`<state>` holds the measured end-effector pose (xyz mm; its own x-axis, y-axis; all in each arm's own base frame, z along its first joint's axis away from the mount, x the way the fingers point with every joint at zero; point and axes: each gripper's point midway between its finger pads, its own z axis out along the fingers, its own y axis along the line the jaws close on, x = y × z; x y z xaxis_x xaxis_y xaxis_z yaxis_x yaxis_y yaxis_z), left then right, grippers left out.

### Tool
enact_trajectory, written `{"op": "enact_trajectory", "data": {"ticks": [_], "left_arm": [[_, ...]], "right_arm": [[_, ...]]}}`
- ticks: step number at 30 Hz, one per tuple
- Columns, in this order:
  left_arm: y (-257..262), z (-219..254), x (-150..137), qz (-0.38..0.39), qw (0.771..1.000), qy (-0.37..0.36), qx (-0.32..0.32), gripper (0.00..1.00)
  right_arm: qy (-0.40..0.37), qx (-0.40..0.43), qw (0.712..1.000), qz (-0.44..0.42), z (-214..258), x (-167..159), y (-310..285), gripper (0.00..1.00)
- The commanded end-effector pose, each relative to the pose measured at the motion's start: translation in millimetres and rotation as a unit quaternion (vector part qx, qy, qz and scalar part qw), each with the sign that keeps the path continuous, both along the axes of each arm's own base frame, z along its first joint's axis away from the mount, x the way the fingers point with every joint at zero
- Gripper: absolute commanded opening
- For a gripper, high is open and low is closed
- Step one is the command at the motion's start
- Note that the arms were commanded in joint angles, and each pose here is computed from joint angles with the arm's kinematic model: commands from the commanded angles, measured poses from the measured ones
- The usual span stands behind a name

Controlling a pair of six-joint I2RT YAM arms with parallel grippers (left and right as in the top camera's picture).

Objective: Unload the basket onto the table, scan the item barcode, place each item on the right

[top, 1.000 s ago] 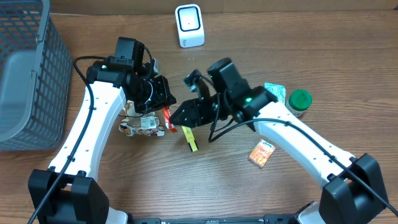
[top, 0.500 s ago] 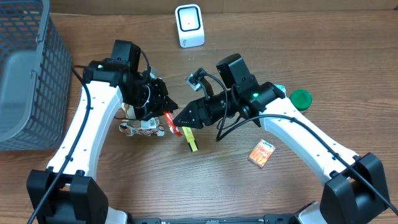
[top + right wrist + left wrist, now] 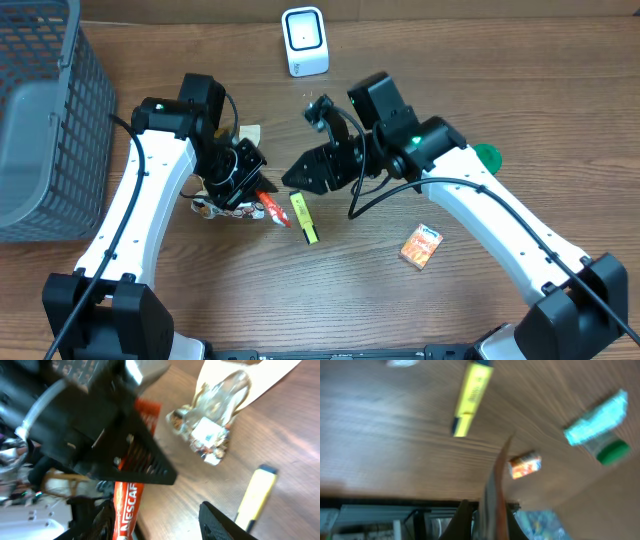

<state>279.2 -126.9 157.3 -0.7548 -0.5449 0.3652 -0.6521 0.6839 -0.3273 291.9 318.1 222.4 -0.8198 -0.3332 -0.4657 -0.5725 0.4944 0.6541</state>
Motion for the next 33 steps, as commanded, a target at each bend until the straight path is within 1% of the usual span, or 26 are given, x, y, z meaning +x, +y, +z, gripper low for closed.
{"op": "enact_trajectory", "data": {"ticks": [1,4,8,11,13,16,20,24,27,29,33], "left_arm": [[13.8,-6.4,-2.9,0.066,0.996,0.042,0.047,0.04],[14.1,-5.8,-9.6,0.078,0.994,0.064,0.049,0.04],[14.9,-5.2,-16.2,0.092,0.991,0.085,0.054,0.04],[15.2,-5.1,-17.6,0.095,0.99,0.089,0.055,0.04],[15.5,-5.2,-17.6,0.095,0.99,0.089,0.056,0.04],[15.9,-5.4,-17.6,0.094,0.99,0.089,0.057,0.04],[20.1,-7.3,-17.0,0.095,0.989,0.086,0.07,0.04],[19.7,-6.9,-17.0,0.096,0.989,0.087,0.068,0.04],[19.5,-6.9,-16.9,0.103,0.988,0.09,0.068,0.04],[22.2,-8.2,-15.5,0.109,0.987,0.088,0.076,0.04],[37.2,-14.0,-10.9,0.132,0.98,0.079,0.123,0.04]], "right_arm": [[-0.068,-0.023,0.997,-0.013,20.9,16.2,-5.4,0.54],[-0.095,-0.053,0.994,0.0,20.9,11.9,-5.0,0.54],[-0.147,-0.141,0.979,0.012,2.2,4.1,-5.7,0.61],[-0.184,-0.18,0.965,0.047,-5.6,-11.0,2.2,0.63],[-0.204,-0.194,0.958,0.061,-7.2,-17.7,8.4,0.66],[-0.214,-0.193,0.955,0.074,-6.5,-26.5,17.6,0.67],[-0.214,-0.19,0.955,0.079,-5.8,-30.0,20.6,0.68],[-0.203,-0.173,0.959,0.092,-4.6,-37.1,25.0,0.67],[-0.192,-0.182,0.959,0.096,-9.9,-40.6,21.3,0.67],[-0.183,-0.19,0.959,0.1,-14.2,-43.7,17.9,0.67],[-0.172,-0.195,0.961,0.096,-16.8,-45.5,16.0,0.67]]}}
